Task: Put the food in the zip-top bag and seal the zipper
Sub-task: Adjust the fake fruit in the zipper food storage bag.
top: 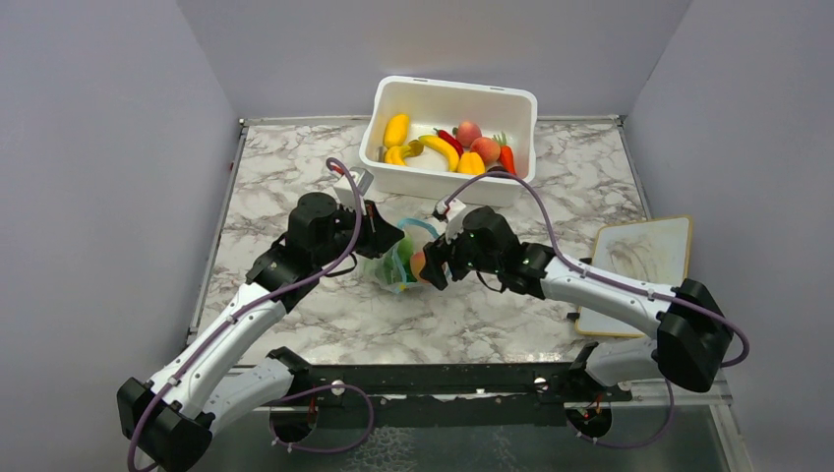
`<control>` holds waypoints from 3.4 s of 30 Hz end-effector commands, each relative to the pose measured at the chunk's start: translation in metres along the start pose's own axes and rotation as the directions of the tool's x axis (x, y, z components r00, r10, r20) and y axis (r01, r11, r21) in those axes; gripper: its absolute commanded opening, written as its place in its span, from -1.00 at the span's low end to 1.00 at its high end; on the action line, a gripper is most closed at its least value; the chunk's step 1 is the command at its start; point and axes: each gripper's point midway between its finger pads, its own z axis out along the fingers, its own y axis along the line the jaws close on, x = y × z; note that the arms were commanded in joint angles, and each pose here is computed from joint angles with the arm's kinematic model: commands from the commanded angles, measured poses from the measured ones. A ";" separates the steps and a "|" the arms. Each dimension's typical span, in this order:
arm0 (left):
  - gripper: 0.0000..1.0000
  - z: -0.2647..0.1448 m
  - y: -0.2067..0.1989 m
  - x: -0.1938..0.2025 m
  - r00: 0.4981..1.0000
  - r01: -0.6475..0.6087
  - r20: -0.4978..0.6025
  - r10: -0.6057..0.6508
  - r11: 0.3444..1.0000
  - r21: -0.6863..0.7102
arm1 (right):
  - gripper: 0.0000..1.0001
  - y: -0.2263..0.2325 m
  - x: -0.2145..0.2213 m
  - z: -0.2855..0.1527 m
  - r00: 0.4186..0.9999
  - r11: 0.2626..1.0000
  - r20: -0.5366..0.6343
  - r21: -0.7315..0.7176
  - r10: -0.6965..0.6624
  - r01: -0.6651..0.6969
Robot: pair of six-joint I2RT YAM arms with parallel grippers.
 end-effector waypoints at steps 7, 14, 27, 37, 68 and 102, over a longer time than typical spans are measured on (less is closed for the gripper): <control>-1.00 -0.008 -0.025 -0.023 0.998 -0.006 0.067 0.000 0.996 0.083 | 0.49 -0.005 -0.012 0.019 0.996 0.998 0.062 0.030 -0.062 0.060; -1.00 -0.006 -0.022 -0.021 0.998 -0.003 0.068 -0.002 0.997 0.079 | -0.02 -0.010 -0.018 0.022 0.996 0.997 0.075 0.076 -0.038 0.032; -1.00 -0.001 -0.018 -0.019 0.999 -0.022 0.049 0.018 0.998 0.064 | -0.46 0.036 -0.077 -0.031 0.919 0.979 0.351 -0.157 0.179 -0.131; -1.00 -0.012 -0.033 -0.015 1.000 0.022 0.020 -0.024 0.992 0.121 | -0.50 0.026 -0.098 -0.004 0.842 0.987 0.519 -0.134 0.146 -0.088; -1.00 -0.006 -0.019 -0.005 1.000 -0.001 -0.010 0.001 0.997 0.074 | 0.53 -0.027 -0.049 -0.002 0.951 0.966 0.294 0.203 0.098 -0.162; -1.00 -0.007 -0.015 -0.006 1.000 -0.027 0.004 0.026 0.998 0.054 | -0.96 -0.006 -0.020 0.014 0.967 0.983 0.192 0.043 0.168 -0.180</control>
